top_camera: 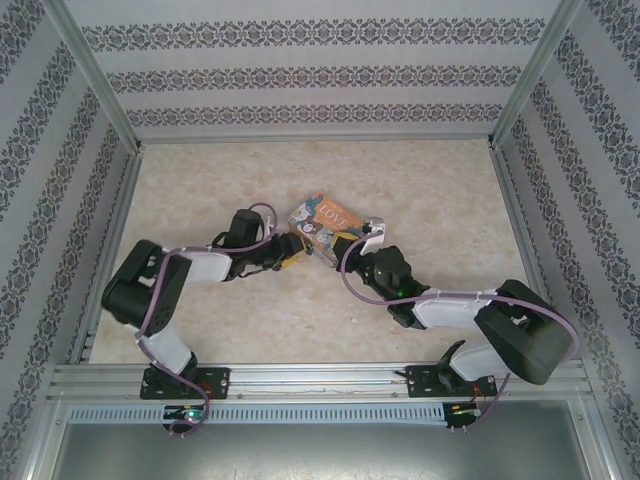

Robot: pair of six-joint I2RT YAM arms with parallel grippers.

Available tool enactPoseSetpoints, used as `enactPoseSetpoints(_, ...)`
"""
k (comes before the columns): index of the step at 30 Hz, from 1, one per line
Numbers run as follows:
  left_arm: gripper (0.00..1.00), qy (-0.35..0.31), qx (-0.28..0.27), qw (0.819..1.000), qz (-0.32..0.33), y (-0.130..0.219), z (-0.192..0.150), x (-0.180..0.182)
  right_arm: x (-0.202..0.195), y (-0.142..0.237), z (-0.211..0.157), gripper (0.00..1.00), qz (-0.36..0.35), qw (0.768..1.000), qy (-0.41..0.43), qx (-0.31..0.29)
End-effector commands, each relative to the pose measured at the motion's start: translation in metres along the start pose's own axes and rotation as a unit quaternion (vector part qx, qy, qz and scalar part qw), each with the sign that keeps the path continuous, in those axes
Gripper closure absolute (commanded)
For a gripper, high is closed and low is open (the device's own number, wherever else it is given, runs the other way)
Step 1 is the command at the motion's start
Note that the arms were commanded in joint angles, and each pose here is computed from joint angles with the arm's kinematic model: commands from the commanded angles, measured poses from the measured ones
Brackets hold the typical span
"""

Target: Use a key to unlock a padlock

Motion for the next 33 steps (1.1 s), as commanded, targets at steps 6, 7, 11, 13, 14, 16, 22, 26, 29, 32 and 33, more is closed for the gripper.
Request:
enactPoseSetpoints(6, 0.43, -0.101, -0.149, 0.981, -0.074, 0.074, 0.032, -0.074, 0.035, -0.001, 0.033, 1.00, 0.076, 0.989, -0.115, -0.056)
enactPoseSetpoints(7, 0.42, -0.102, -0.163, 0.977, -0.091, 0.081, 0.034, -0.083, 0.039, -0.001, 0.036, 1.00, 0.083, 0.987, -0.125, -0.063)
enactPoseSetpoints(11, 0.42, -0.074, -0.195, 0.967, -0.143, 0.099, 0.042, -0.109, 0.049, 0.000, 0.045, 1.00, 0.106, 0.977, -0.165, -0.088)
enactPoseSetpoints(13, 0.42, -0.057, -0.202, 0.963, -0.169, 0.102, 0.044, -0.117, 0.054, 0.000, 0.049, 1.00, 0.120, 0.972, -0.179, -0.094)
enactPoseSetpoints(14, 0.42, -0.052, -0.207, 0.960, -0.183, 0.103, 0.045, -0.122, 0.057, -0.001, 0.049, 1.00, 0.126, 0.970, -0.185, -0.095)
enactPoseSetpoints(16, 0.42, -0.042, -0.210, 0.955, -0.204, 0.102, 0.045, -0.128, 0.063, -0.002, 0.050, 1.00, 0.137, 0.968, -0.189, -0.094)
enactPoseSetpoints(22, 0.42, -0.034, -0.206, 0.951, -0.230, 0.095, 0.045, -0.140, 0.076, -0.007, 0.047, 1.00, 0.156, 0.964, -0.198, -0.088)
enactPoseSetpoints(26, 0.43, -0.033, -0.198, 0.951, -0.237, 0.089, 0.042, -0.144, 0.080, -0.010, 0.044, 1.00, 0.162, 0.962, -0.201, -0.083)
enactPoseSetpoints(29, 0.47, -0.034, -0.192, 0.950, -0.244, 0.085, 0.041, -0.149, 0.083, -0.011, 0.041, 1.00, 0.165, 0.962, -0.202, -0.079)
enactPoseSetpoints(32, 0.52, -0.033, -0.188, 0.949, -0.250, 0.081, 0.040, -0.151, 0.084, -0.013, 0.038, 1.00, 0.165, 0.962, -0.202, -0.077)
enactPoseSetpoints(33, 0.54, -0.032, -0.186, 0.949, -0.252, 0.080, 0.041, -0.152, 0.084, -0.014, 0.038, 1.00, 0.165, 0.962, -0.202, -0.077)
Point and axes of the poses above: each hand's point on the last joint's axis, 136 mm out from that joint toward the fingers, its own y axis back along the fingers, its own x axis along the line the jaws close on, z = x × y, the point moved 7 cm from there along y, back along the fingers, and after that the axes turned 11 degrees about -y, right-handed, at the moved point
